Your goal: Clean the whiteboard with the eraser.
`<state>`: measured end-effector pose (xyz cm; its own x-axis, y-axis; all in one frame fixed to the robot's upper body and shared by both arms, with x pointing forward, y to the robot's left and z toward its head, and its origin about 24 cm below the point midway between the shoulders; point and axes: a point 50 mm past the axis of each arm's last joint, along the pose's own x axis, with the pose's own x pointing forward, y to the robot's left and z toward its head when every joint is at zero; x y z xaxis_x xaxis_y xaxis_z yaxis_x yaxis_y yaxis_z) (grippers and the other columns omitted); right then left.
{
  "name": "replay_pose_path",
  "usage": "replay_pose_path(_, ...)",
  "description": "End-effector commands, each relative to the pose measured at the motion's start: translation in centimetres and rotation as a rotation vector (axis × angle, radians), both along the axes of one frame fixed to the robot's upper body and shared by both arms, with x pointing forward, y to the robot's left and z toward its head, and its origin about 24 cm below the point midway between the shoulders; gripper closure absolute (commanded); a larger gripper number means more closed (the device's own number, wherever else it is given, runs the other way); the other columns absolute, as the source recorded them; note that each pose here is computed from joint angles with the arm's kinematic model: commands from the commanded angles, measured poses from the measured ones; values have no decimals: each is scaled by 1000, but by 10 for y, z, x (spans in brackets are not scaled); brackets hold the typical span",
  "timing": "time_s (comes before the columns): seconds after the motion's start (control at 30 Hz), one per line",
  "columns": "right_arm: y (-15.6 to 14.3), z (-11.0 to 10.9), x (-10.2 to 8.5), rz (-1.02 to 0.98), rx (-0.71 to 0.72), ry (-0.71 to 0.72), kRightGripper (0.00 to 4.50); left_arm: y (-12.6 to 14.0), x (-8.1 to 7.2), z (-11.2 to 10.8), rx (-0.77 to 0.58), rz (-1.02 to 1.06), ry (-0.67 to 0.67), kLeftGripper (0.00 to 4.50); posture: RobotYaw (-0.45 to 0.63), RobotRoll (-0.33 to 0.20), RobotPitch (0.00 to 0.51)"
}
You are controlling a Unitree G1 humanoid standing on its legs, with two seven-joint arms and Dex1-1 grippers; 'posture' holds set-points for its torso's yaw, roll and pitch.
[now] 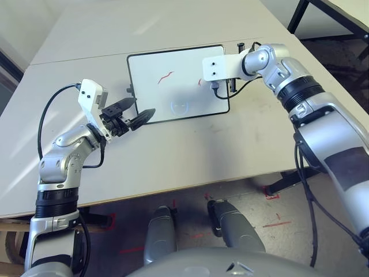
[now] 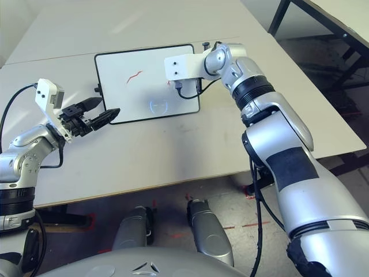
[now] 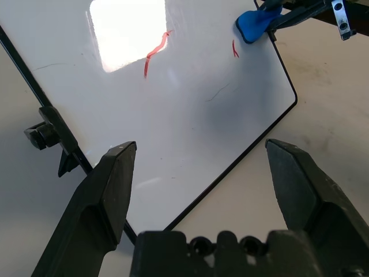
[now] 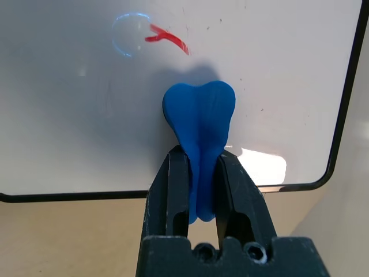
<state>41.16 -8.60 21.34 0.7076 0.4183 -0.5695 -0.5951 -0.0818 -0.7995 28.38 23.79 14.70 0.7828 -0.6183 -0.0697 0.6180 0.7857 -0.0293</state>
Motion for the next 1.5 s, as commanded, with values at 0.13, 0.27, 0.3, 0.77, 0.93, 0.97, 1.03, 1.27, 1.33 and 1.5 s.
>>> replay_pose_path(0.13, 21, -18, -5, 44, -19, 44, 4073, 3, -2, -6, 1, 12, 24, 0, -32, 0, 153)
replay_pose_path(0.27, 31, -20, -8, 67, -18, 46, 4073, 5, -3, -6, 2, 16, 24, 0, -28, 0, 152)
replay_pose_path(0.3, 33, -20, -8, 74, -18, 48, 4073, 5, -3, -6, 2, 16, 23, 0, -26, 0, 153)
replay_pose_path(0.77, 14, -25, -6, 35, -72, 53, 4073, 3, -2, -6, -1, 14, 21, 0, -35, 0, 152)
replay_pose_path(0.93, -3, -29, -5, 5, -98, 68, 4073, 2, -1, -6, -2, 10, 20, 0, -40, 0, 152)
replay_pose_path(0.97, -7, -29, -5, -6, -101, 69, 4073, 2, 0, -6, -3, 9, 19, 0, -40, 0, 152)
replay_pose_path(1.03, -15, -30, -5, -25, -104, 71, 4073, 2, 0, -6, -2, 7, 19, 0, -40, 0, 152)
replay_pose_path(1.27, -30, -29, -3, -65, -110, 68, 4074, 3, 4, -4, 0, 1, 17, 0, -56, 0, 149)
replay_pose_path(1.33, -32, -29, -3, -72, -112, 69, 4073, 3, 4, -4, 2, 0, 16, 0, -58, 0, 148)
replay_pose_path(1.5, -31, -16, -2, -78, -70, 46, 4073, 6, 5, -1, 6, 3, 11, 0, -56, 0, 150)
